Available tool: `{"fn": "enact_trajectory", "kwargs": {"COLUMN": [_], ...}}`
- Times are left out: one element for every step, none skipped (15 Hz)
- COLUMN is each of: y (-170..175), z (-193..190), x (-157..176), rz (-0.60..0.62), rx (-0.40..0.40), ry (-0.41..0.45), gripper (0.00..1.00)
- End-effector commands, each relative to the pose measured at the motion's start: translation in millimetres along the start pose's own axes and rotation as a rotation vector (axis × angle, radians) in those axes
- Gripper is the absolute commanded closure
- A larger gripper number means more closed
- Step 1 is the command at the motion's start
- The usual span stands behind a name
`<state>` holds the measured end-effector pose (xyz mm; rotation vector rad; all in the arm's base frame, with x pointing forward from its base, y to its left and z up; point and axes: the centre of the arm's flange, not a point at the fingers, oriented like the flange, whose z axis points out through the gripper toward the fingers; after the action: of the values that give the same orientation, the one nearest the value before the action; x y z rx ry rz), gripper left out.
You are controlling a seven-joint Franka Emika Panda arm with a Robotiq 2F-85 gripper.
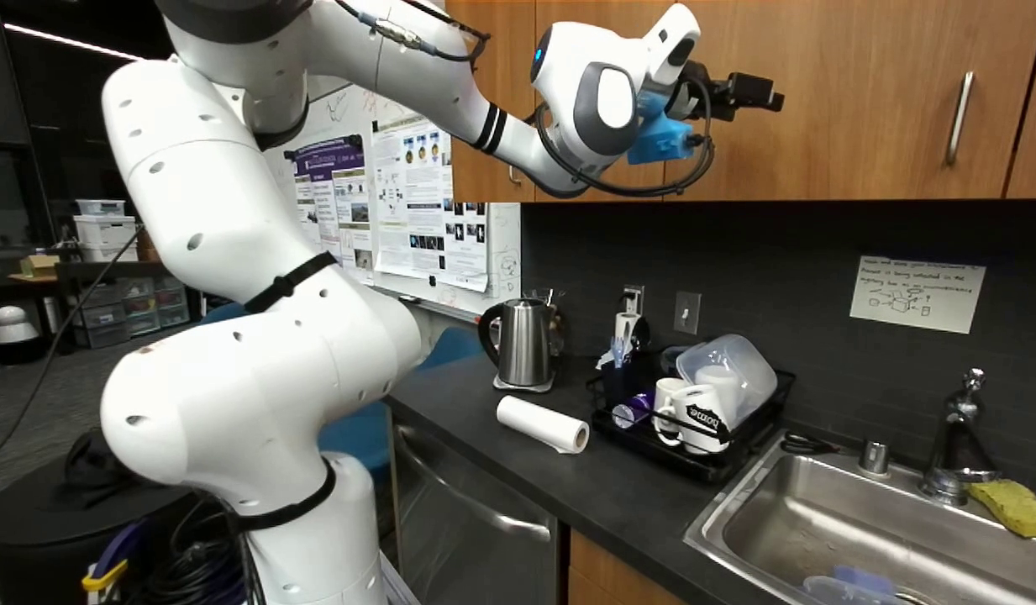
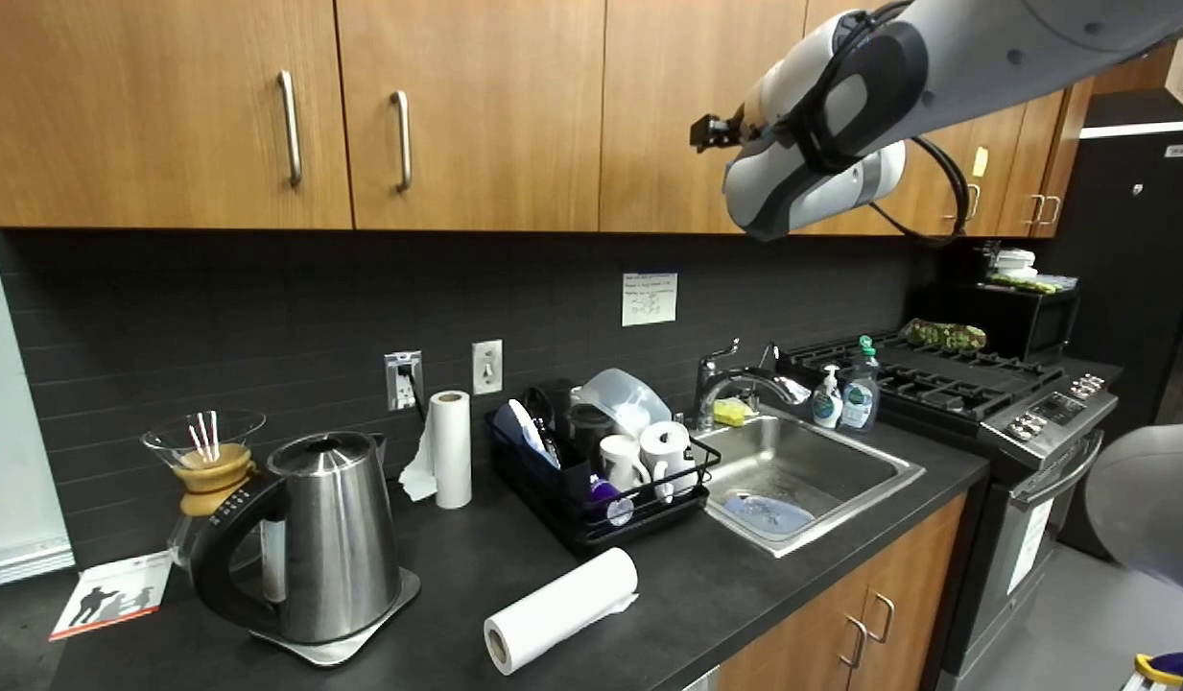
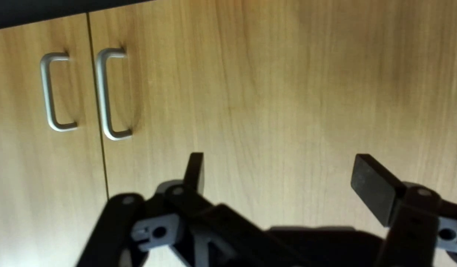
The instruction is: Open the third cabinet door from the left
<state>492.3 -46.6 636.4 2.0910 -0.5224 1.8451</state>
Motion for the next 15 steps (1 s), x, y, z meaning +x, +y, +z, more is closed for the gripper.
{"fn": "enact_trajectory", "kwargs": {"y": [55, 59, 67, 75, 78, 83, 89, 95, 104, 111, 120, 133, 144, 152, 162], "z": [12, 15, 16, 19, 20, 22, 26, 31, 38, 48, 57, 75, 87, 93, 101], "x": [-24, -27, -31, -33, -33, -33, -32, -31, -29, -23, -14, -4, 9, 23, 35], "rz": [-0.018, -0.023, -0.026, -0.027, -0.027, -0.027, -0.029, -0.032, -0.039, -0.053, -0.068, -0.083, -0.104, -0.119, -0.132], "rx": [-0.058, -0.078, -0.097, -0.111, -0.127, -0.135, -0.139, -0.142, -0.137, -0.133, -0.123, -0.105, -0.089, -0.074, -0.049], "ry": [0.022, 0.027, 0.029, 0.03, 0.034, 0.035, 0.042, 0.05, 0.055, 0.073, 0.092, 0.109, 0.109, 0.121, 0.123], "gripper": [0.0, 0.0, 0.0, 0.0, 0.0, 0.0, 0.0, 0.0, 0.0, 0.0, 0.0, 0.0, 0.0, 0.0, 0.0]}}
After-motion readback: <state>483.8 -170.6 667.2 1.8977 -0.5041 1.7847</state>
